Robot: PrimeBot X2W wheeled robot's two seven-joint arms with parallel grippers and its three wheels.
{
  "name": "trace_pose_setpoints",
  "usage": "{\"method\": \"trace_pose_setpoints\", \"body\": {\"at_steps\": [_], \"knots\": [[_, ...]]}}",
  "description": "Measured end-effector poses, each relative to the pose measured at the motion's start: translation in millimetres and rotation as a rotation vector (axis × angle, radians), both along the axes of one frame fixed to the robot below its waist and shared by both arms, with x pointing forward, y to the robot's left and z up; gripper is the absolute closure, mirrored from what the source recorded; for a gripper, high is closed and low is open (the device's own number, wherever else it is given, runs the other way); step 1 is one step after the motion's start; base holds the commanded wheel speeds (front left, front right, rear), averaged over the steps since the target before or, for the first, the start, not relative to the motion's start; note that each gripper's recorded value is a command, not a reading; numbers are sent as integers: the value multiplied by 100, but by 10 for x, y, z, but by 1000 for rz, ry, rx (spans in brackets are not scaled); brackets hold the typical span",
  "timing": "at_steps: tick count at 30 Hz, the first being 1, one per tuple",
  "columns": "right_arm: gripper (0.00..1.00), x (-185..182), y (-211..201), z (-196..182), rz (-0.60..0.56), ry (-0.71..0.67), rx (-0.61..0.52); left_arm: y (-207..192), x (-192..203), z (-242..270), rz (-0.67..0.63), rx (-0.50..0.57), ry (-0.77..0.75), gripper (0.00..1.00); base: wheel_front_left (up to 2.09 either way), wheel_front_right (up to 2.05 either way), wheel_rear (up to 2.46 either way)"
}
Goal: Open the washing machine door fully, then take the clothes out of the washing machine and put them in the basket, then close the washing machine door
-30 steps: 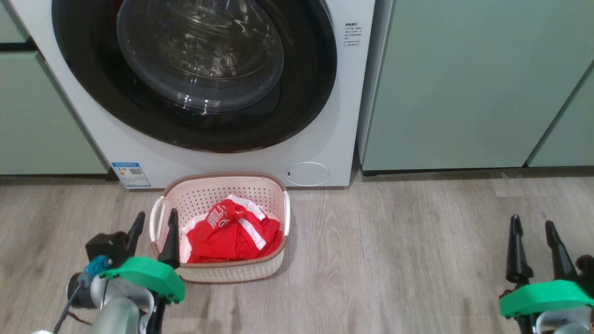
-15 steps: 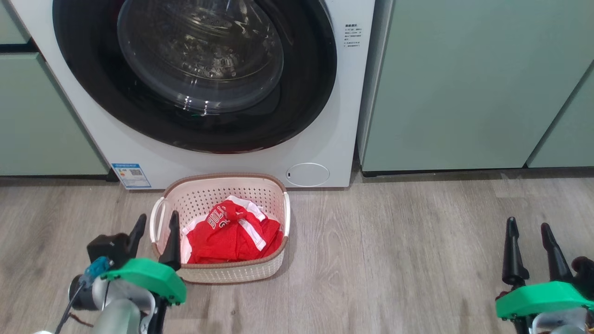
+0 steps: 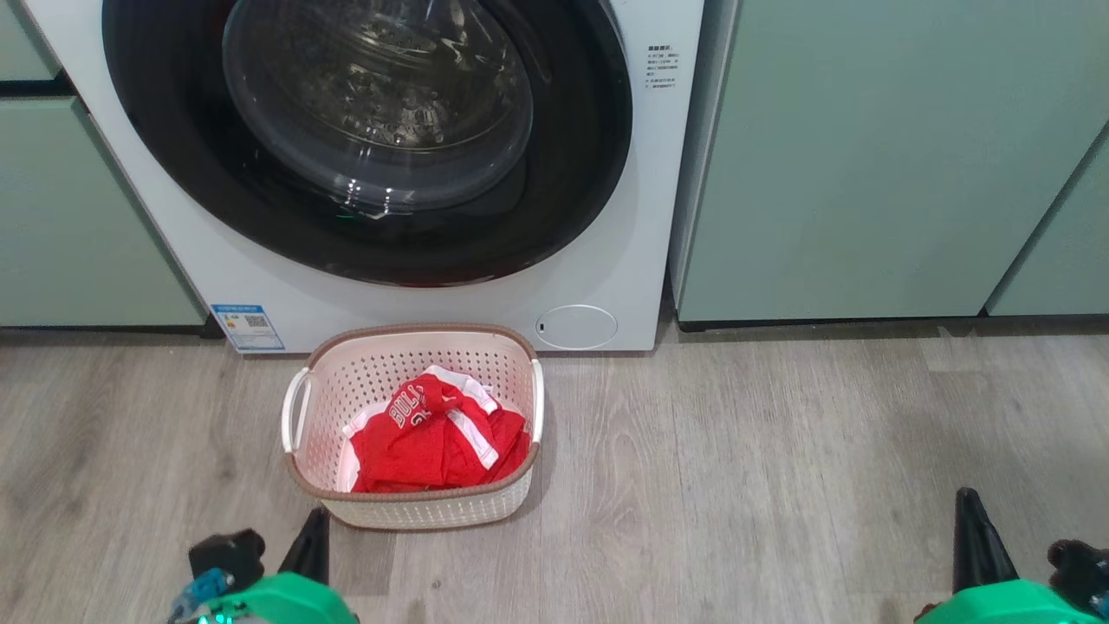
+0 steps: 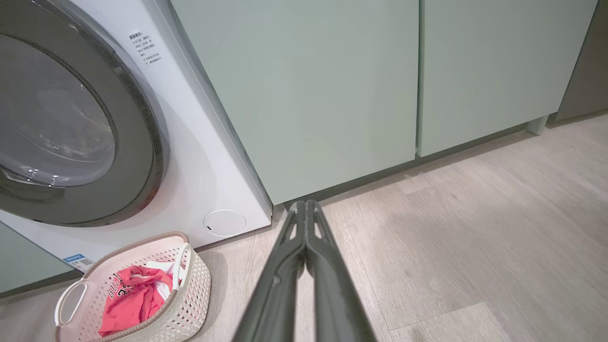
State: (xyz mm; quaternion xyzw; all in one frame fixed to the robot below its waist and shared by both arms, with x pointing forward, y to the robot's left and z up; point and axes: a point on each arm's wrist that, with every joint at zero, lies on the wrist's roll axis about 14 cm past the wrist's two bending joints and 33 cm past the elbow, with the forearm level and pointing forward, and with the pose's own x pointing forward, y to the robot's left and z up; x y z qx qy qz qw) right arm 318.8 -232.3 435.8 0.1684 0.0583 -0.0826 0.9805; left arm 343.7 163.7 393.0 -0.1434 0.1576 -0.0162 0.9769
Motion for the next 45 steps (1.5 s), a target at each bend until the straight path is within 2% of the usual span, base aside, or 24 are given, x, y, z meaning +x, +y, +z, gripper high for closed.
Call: {"method": "trace_pose_setpoints", "body": {"at_steps": [45], "knots": [[100, 167, 15, 62, -81, -33, 434, 150, 177, 275, 198, -434, -28, 100, 0, 0, 0]]}}
